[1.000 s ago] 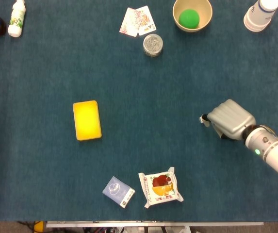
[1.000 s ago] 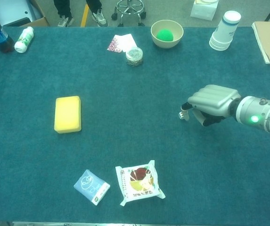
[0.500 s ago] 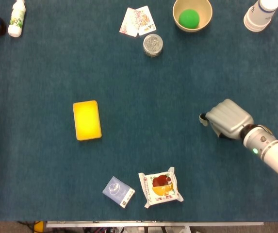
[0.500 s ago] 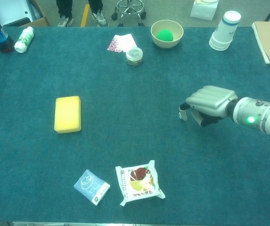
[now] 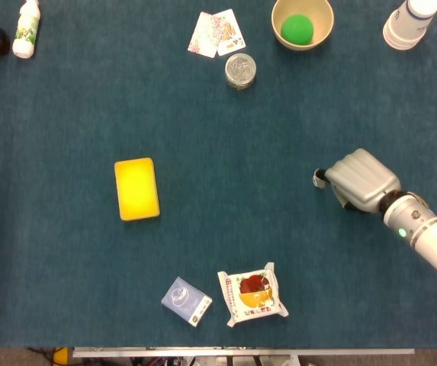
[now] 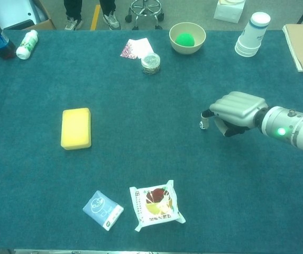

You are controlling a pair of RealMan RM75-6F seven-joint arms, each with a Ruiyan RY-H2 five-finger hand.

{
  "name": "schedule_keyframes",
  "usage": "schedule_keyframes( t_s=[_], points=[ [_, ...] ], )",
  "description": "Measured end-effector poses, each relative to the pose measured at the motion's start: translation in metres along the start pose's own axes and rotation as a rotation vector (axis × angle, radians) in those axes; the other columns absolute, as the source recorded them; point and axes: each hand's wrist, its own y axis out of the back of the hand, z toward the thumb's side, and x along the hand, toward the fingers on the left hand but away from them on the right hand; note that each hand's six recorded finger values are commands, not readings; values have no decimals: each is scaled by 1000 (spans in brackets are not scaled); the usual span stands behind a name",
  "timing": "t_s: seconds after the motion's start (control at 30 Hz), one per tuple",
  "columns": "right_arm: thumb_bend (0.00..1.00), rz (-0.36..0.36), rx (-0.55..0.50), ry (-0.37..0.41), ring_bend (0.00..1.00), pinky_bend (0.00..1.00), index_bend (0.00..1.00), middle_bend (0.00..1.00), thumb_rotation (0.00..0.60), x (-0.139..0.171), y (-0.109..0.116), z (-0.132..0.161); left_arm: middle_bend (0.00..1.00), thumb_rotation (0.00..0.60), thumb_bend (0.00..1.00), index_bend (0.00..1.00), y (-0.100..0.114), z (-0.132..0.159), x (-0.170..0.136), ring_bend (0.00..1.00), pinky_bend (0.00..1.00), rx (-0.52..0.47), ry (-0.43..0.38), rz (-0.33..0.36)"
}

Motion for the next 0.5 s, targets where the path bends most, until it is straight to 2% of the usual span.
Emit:
schedule_keyframes(
  t_s=[0.5],
  points=[
    [1000,-55,-26,-28,1000,1000,355,1000,600,-10,2,-11,0,600,0,81,-1,0,0,0,42,1,3,-3]
  ],
)
